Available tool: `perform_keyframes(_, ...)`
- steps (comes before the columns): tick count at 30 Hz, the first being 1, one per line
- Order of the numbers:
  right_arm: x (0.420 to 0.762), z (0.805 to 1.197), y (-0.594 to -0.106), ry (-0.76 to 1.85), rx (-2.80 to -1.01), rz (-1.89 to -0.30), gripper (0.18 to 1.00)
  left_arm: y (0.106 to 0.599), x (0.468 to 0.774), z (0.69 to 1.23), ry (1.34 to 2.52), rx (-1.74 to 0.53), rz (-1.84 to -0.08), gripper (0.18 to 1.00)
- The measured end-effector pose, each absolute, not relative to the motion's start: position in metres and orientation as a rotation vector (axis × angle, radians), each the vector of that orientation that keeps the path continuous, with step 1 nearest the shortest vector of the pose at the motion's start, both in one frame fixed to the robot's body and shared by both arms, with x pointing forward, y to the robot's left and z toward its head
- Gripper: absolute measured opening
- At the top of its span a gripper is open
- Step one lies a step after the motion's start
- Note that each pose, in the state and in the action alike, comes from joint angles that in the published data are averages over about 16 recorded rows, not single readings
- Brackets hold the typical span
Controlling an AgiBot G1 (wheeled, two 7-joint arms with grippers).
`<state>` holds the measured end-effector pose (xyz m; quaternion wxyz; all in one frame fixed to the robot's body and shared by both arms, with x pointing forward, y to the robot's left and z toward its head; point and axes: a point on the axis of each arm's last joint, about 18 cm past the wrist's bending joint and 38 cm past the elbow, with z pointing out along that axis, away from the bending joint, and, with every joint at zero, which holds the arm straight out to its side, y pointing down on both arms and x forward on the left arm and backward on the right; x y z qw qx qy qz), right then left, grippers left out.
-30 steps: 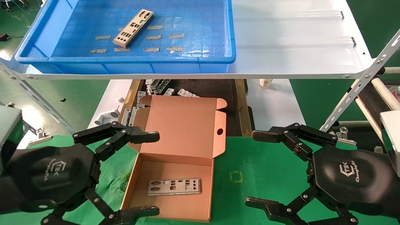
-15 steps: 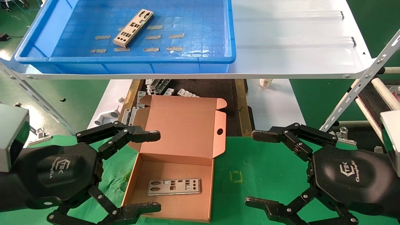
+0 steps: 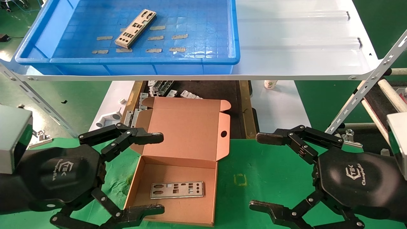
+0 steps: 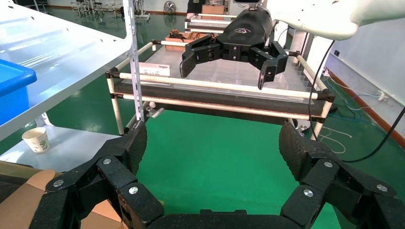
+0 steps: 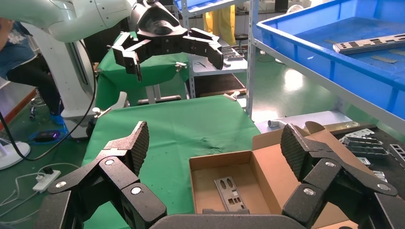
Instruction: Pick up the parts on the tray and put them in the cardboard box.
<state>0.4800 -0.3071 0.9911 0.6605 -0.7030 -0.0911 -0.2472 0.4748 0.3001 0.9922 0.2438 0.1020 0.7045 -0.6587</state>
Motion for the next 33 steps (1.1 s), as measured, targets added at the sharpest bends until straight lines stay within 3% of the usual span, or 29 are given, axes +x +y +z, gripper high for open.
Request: perform_keyframes(33,0.48,0.9911,-0.3071,-0.206,-1.591,-0.559,1.001,0.3,0.4758,0.9919,1.925,0.277,-1.798,1.001)
